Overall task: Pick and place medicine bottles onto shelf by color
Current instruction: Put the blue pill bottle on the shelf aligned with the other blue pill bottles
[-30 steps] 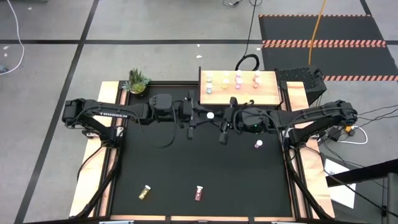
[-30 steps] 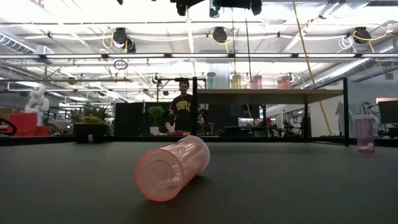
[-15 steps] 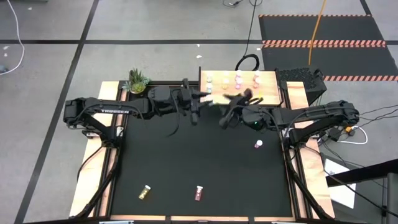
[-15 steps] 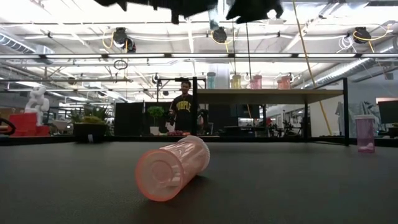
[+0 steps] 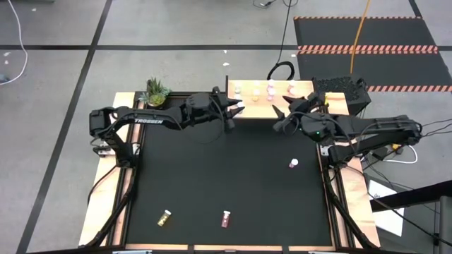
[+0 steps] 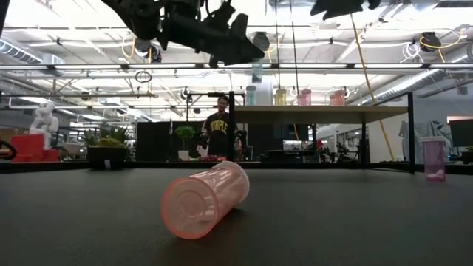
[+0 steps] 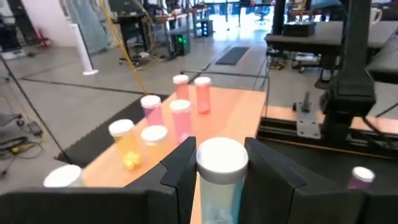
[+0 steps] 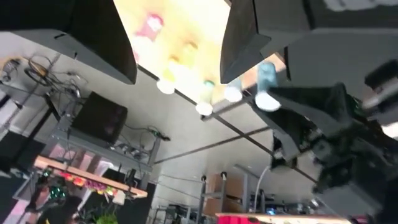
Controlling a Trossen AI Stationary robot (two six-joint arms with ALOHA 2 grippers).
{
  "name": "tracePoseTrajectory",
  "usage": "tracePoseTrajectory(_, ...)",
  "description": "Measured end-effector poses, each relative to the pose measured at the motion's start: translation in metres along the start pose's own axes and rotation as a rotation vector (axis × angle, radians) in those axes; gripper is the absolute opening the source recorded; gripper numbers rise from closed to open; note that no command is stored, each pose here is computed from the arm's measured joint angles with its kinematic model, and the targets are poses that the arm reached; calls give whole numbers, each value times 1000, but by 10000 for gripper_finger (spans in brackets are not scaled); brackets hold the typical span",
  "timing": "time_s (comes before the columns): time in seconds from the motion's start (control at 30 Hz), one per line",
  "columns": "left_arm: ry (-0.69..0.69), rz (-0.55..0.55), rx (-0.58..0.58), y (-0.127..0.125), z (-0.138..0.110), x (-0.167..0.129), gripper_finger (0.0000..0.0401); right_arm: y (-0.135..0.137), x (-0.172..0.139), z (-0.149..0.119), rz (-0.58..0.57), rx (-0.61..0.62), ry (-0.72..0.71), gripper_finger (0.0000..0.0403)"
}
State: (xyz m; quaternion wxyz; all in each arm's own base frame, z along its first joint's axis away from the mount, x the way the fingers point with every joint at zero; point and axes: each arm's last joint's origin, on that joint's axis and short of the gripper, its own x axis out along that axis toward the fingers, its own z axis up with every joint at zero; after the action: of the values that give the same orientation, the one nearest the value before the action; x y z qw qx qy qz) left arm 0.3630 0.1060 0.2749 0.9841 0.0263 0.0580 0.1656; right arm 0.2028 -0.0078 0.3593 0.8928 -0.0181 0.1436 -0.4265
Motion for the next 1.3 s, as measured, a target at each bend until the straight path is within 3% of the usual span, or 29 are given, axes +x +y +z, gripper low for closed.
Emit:
tracePoseTrajectory(0.27,49,85,-2,20,-19,-2,127,-7,-3,-18,-5,9,20,222)
tracePoseTrajectory(0.47,-31,86,-52,28,-28,-7,127,-7,0,-33,5,42,-2,222)
tracePoseTrajectory(0.9,-7,4,-48,9,-44,3,127,-15,0,-35,10,47,-14,222)
tracePoseTrajectory(1.3,2,52,-28,17,-47,4,127,-17,0,-34,28,55,-13,222)
